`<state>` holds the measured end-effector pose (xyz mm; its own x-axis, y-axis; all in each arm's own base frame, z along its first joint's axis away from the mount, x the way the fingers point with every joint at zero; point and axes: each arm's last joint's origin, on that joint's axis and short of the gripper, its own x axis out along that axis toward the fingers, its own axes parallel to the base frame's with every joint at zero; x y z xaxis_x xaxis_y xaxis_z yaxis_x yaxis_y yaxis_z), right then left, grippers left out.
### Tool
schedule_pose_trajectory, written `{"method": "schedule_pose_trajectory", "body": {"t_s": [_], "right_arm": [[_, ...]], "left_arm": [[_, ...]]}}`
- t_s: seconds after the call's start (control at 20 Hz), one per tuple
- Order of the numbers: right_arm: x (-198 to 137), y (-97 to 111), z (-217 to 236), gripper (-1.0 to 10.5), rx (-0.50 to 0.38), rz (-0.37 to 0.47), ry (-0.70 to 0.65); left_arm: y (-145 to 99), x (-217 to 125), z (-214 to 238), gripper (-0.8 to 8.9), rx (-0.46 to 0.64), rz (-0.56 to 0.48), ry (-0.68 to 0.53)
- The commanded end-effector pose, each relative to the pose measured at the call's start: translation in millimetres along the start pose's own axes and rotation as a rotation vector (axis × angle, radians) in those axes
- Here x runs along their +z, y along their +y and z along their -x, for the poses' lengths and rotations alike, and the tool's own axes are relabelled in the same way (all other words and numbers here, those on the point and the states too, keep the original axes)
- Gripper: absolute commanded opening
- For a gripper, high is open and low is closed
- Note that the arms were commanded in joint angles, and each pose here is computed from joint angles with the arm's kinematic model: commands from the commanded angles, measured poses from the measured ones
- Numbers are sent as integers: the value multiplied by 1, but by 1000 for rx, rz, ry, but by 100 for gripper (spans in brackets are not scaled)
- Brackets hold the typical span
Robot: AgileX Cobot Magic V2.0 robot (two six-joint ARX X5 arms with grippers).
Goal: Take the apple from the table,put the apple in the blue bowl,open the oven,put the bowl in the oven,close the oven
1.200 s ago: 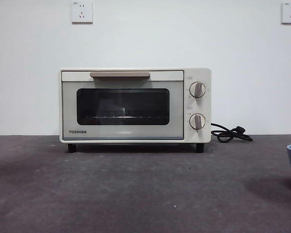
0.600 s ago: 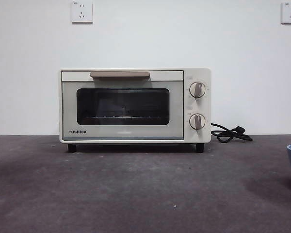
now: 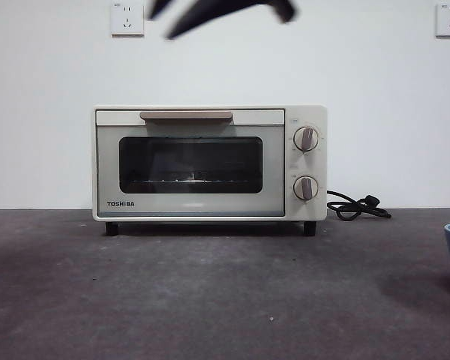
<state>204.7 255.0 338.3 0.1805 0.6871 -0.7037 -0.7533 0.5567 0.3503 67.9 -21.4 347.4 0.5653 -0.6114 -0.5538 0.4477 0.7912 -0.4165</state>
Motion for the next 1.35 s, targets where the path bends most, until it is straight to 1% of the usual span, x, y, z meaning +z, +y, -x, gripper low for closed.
{"method": "schedule_pose_trajectory", "body": {"t_s": [0.05,0.15,0.3,0.35,0.45,0.5,0.55,0.6,0.7,0.75,0.85,0.9,0.95,1.05,1.15,1.2,1.35], "right_arm": [[19,13,-19,131,23,57,-3],[32,23,-34,251,44,96,-3],[43,35,-55,371,64,139,5],[45,37,-61,427,62,153,10],[44,40,-76,586,21,182,22],[42,41,-83,670,-3,200,34],[40,42,-89,724,-16,232,48],[37,45,-97,737,-20,277,66],[30,51,-112,737,-15,334,99],[27,54,-118,737,-9,354,116],[21,61,-131,739,3,372,137],[19,64,-138,766,10,380,141],[17,67,-144,767,17,389,141],[12,73,-157,776,3,406,138],[6,76,-173,862,-17,422,145],[3,77,-179,887,-17,425,153],[-5,74,-200,887,-16,427,170]], "left_arm": [[-2,-3,3,-5,-6,-13,5],[-3,-6,4,-5,-5,-6,16],[-4,-12,5,-5,-3,10,51],[-4,-15,6,-5,-2,18,68],[-5,-19,8,-5,3,33,93],[-6,-21,9,-5,1,28,86],[-7,-22,11,-5,0,25,76],[-8,-24,13,-5,10,26,68],[-8,-27,15,-5,63,21,51],[-7,-28,17,-5,106,15,43],[-7,-29,18,-5,159,10,35],[-6,-29,19,-5,179,9,34],[-6,-29,19,-5,188,9,34],[-6,-29,19,-5,180,10,35],[-6,-29,18,-5,177,11,35],[-6,-29,19,-5,178,11,35],[-6,-29,19,-5,185,10,34]]}}
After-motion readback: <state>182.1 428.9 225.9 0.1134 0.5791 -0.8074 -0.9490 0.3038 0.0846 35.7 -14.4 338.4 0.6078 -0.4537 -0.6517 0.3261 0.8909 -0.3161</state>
